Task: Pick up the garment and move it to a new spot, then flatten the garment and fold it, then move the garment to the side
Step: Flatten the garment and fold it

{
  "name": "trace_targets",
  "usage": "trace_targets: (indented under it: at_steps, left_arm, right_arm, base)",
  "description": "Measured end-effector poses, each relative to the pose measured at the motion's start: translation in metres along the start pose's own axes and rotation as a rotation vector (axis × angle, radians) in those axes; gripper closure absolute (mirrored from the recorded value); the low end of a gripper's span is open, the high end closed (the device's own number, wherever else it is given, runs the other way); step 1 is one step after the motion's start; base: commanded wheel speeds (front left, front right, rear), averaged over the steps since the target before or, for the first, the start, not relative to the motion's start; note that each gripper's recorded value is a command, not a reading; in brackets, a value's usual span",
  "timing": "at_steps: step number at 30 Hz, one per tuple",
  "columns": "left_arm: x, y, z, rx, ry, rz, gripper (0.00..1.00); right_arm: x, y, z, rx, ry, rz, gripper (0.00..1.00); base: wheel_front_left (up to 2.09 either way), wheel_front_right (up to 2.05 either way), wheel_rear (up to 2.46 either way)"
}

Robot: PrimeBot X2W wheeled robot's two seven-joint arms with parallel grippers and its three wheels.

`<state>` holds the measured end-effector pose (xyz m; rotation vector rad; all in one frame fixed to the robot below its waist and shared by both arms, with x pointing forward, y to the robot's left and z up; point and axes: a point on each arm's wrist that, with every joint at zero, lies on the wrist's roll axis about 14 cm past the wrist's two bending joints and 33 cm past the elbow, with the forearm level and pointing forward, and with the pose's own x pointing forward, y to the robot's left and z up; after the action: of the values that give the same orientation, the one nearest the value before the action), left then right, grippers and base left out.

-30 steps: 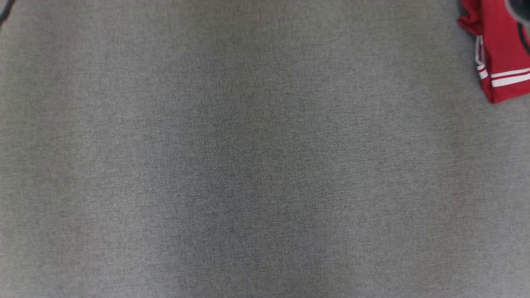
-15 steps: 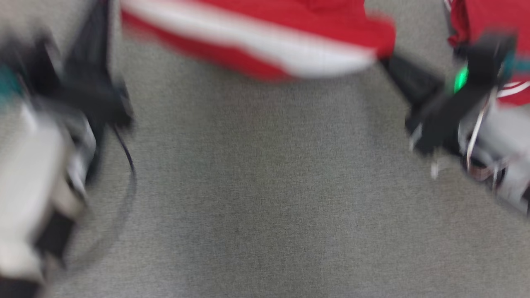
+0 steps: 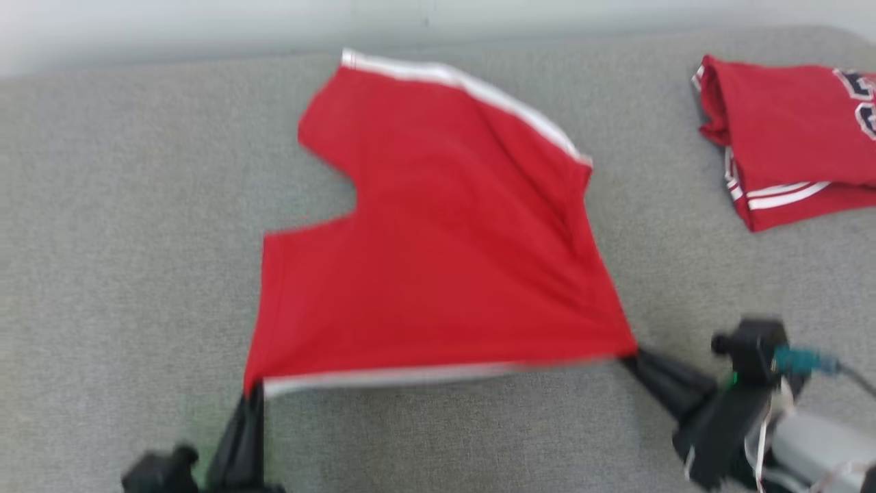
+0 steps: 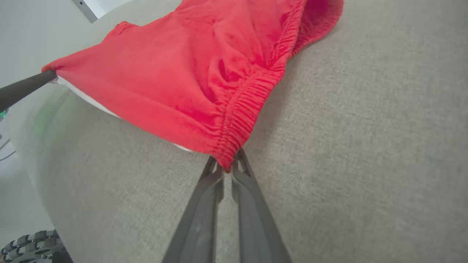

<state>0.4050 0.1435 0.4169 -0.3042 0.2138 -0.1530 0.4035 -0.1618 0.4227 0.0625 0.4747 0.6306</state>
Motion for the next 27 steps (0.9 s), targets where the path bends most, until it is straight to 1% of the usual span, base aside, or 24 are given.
trace_targets:
  at_steps: [3,9,14,16,20,22,27]
  left_arm:
    - [-0.023,0.004,-0.012,-0.039,0.019,0.042,1.0]
    - [-0.055,0.014,-0.016,-0.054,0.01,0.097,1.0]
    - [-0.067,0.019,-0.009,-0.043,-0.018,0.116,1.0]
    - [-0.07,0.018,-0.009,-0.033,-0.019,0.113,1.0]
    - [-0.074,0.015,-0.007,0.005,-0.027,0.096,1.0]
    - [-0.073,0.014,0.0,0.008,-0.049,0.093,1.0]
    - [-0.059,0.007,0.026,0.081,-0.11,0.033,1.0]
  right_arm:
    - [-0.015,0.009,-0.018,0.01,0.024,-0.008,1.0]
    - [-0.041,0.024,-0.038,0.055,0.025,-0.029,1.0]
    - [-0.053,0.045,-0.049,0.085,0.019,-0.011,1.0]
    - [-0.057,0.051,-0.052,0.076,0.021,-0.004,1.0]
    - [-0.06,0.062,-0.053,0.076,0.006,0.008,1.0]
    - [-0.059,0.065,-0.046,0.107,-0.031,0.004,1.0]
    - [-0.058,0.065,-0.034,0.135,-0.076,-0.002,1.0]
  base:
    - [0.0,0.0,0.0]
    - [0.0,0.0,0.0]
    - [0.0,0.0,0.0]
    - [0.0,0.0,0.0]
    - [0.0,0.0,0.0]
    - [0.0,0.0,0.0]
    - [0.0,0.0,0.0]
